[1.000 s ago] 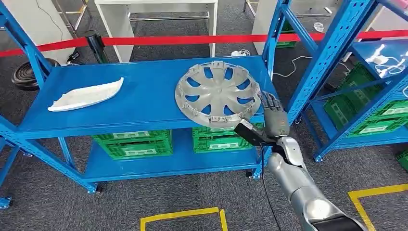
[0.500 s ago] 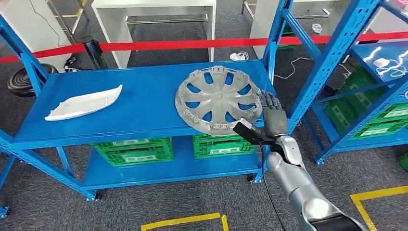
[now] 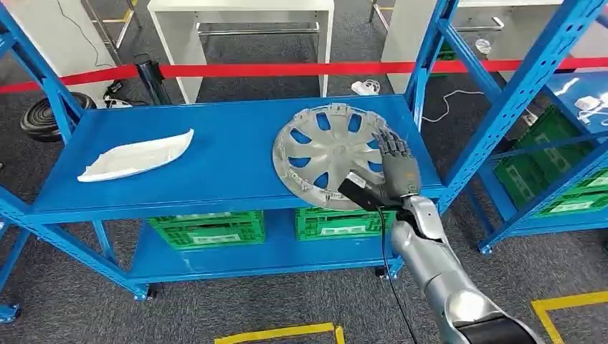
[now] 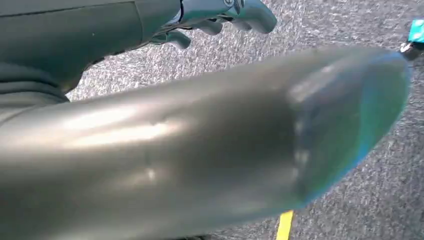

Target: Take the parts from the cabinet and place them on the table.

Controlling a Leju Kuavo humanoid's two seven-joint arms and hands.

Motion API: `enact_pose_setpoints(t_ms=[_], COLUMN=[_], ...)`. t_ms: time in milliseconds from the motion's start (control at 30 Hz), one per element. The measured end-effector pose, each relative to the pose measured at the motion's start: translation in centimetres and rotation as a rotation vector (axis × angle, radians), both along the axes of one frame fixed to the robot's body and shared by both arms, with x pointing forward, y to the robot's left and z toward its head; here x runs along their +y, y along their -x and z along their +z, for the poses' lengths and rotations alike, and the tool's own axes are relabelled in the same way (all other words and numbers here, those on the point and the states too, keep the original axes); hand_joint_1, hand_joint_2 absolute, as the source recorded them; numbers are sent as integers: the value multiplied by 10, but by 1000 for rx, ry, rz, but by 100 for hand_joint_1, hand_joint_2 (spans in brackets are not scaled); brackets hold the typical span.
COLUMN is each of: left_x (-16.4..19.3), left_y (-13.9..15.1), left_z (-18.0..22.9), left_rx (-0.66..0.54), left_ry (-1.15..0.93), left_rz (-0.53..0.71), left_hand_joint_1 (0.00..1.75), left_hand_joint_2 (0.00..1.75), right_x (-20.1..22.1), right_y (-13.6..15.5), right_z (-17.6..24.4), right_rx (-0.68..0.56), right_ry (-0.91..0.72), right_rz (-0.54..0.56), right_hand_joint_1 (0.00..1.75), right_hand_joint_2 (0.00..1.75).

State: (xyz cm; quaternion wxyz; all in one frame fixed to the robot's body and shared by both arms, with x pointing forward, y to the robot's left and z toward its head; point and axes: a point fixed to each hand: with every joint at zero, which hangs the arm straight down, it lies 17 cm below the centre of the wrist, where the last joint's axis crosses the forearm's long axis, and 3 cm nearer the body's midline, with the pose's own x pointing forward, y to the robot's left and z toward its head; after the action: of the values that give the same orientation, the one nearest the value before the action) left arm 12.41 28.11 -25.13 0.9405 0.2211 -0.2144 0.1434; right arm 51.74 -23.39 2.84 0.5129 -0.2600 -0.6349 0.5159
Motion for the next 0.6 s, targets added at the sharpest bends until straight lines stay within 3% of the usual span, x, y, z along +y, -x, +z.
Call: enact_pose_setpoints(t_ms=[333, 600], left_x=[2, 2], left_y=[4, 4], left_z=[-1, 0], left_rx=[2, 6], left_ry=[-2, -6], left_rz=[12, 12], left_hand_joint_1=[0, 0], left_hand_joint_2=[0, 0], right_x=[31, 111], right_y=[-14, -18], right_z=[28, 53], right_rx=[-29, -25], right_ry=[-55, -116], right_rz=[58, 166], right_hand_joint_1=[0, 0], right_hand_joint_2=[0, 0])
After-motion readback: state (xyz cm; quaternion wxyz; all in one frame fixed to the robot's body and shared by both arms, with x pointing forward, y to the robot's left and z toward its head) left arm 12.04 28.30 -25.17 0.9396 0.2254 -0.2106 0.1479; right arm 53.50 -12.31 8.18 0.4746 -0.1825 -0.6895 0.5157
